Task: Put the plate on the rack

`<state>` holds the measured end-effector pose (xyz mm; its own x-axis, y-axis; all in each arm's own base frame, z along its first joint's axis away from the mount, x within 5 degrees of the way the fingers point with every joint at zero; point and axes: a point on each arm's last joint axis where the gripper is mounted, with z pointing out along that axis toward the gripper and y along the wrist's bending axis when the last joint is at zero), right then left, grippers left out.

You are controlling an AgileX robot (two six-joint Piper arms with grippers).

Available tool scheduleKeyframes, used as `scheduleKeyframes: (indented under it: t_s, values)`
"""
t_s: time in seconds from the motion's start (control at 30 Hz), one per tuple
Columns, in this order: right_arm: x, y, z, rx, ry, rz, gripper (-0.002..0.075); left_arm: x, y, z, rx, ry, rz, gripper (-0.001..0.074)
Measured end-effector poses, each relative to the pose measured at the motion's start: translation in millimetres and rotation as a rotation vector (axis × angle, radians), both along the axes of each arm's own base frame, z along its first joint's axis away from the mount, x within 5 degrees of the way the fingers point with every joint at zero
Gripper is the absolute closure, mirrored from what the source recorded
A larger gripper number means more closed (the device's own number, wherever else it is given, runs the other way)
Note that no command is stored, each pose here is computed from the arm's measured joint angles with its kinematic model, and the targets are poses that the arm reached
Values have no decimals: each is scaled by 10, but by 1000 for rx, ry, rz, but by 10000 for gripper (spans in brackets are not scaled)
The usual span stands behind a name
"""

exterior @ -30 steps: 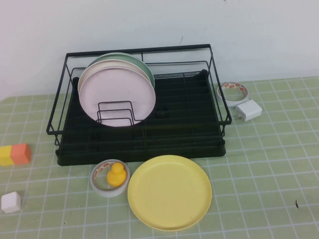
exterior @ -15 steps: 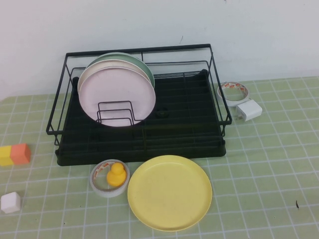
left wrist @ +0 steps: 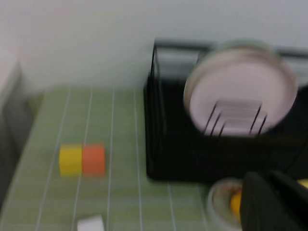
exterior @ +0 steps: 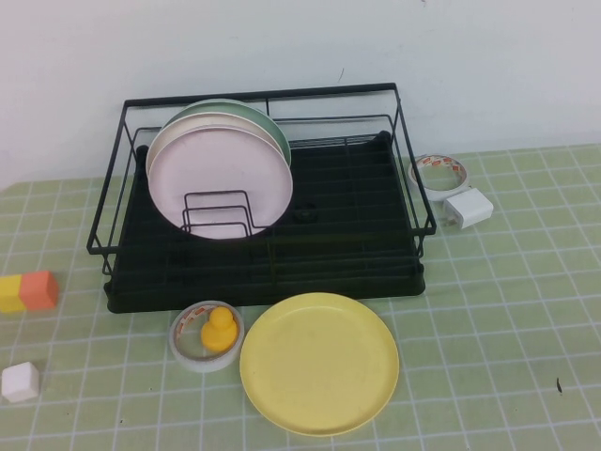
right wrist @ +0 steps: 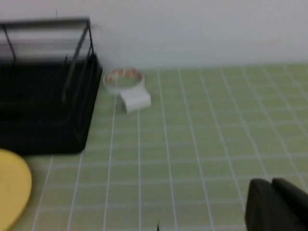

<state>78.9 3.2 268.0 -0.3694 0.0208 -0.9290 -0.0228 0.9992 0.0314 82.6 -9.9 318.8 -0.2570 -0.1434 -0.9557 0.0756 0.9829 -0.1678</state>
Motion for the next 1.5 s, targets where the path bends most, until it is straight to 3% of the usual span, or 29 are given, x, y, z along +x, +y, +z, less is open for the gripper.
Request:
scheduleKeyframes:
  t_s: [0.2,0.47,0.7,0.97,1.1,1.2,1.37,1.5]
  values:
    - [408,75,-52,-12,252,131,728,338,-62,-297,-22,325,-4,736]
    - [961,303,-371,220,541,355,728,506,-162,-570,-148,616,-7,736]
    - [1462,603,-937,303,641,430,727,563,-213,-622,-224,670,-12,736]
    - [1864,1301,-1325,218,719,597,727,557,-232,-622,-240,677,-27,736]
    - [2061,1502,-1412,202,719,637,718,565,-241,-613,-260,668,-27,736]
    - [2193,1555,-1503,196,738,632,650,570,-242,-608,-263,661,-28,736]
    - [2332,1599,-1603,181,763,624,423,570,-242,-607,-258,659,-31,736]
    - [2401,1641,-1717,187,790,636,369,572,-242,-606,-256,657,-32,736]
